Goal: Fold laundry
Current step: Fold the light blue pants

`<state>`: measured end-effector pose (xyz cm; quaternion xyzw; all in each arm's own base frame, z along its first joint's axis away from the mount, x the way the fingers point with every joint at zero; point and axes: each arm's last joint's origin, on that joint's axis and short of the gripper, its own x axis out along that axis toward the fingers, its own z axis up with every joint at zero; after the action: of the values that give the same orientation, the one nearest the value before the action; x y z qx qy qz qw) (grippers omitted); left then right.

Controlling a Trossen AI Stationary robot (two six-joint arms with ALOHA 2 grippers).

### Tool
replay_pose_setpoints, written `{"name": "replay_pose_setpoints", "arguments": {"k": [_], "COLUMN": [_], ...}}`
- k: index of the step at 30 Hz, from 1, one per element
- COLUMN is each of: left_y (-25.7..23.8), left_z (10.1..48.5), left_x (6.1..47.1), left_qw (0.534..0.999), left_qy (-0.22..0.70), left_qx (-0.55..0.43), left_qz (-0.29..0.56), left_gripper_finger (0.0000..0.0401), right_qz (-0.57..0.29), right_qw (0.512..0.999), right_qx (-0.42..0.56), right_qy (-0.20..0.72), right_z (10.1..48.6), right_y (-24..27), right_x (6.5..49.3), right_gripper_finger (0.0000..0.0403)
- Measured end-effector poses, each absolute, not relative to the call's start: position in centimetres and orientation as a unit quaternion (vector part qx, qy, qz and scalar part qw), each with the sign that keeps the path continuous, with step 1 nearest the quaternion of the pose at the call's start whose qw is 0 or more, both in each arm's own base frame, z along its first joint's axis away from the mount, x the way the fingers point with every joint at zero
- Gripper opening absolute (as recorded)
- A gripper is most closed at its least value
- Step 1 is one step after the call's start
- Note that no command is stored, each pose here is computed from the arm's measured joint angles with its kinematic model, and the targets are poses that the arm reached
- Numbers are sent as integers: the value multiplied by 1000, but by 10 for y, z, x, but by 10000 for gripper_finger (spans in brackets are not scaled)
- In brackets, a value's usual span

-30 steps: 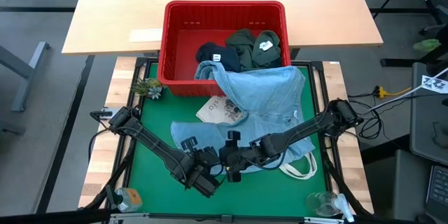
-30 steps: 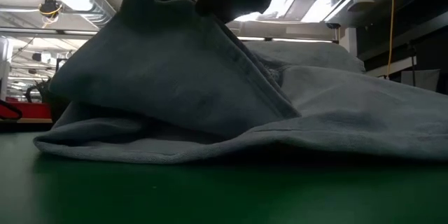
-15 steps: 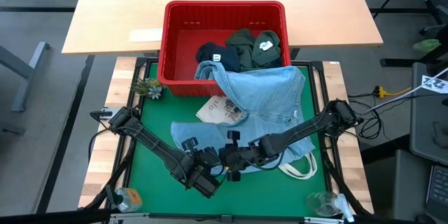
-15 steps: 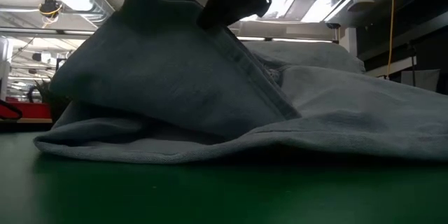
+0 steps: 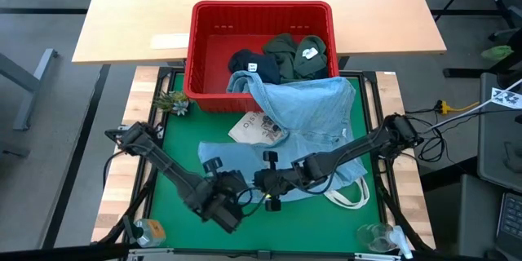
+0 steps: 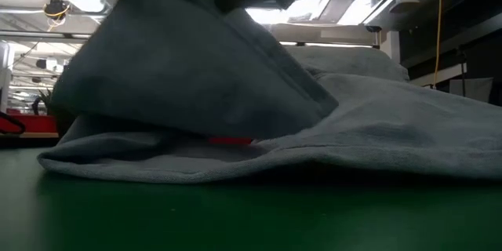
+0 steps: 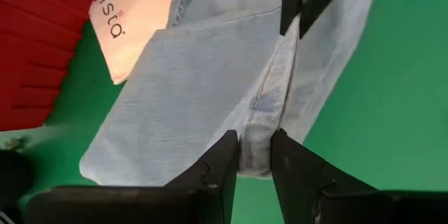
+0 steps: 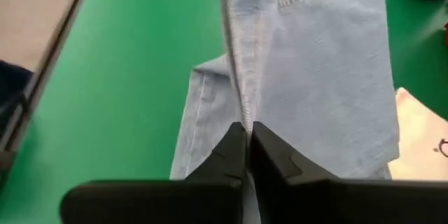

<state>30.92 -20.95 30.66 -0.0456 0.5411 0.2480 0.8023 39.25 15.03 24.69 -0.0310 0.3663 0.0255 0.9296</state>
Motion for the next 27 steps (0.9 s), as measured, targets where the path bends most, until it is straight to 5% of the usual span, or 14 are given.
{"name": "replay_pose_setpoints", "arguments": {"k": [14, 27], "left_y": [-266, -284], "left_z": [311, 262], "left_x": [256, 244], "left_qw": [819, 834], "left_qy": [519, 431], "left_qx": [-88, -165], "left_qz": [228, 302], "left_gripper_finger": [77, 111], "right_qz": [46, 65], "right_qw": [932, 943], "right_qx": [81, 113], "right_qy": [351, 307], "right_z": [274, 363], "right_y": [103, 76], "right_x": [409, 414], "right_gripper_finger": [7, 5]}}
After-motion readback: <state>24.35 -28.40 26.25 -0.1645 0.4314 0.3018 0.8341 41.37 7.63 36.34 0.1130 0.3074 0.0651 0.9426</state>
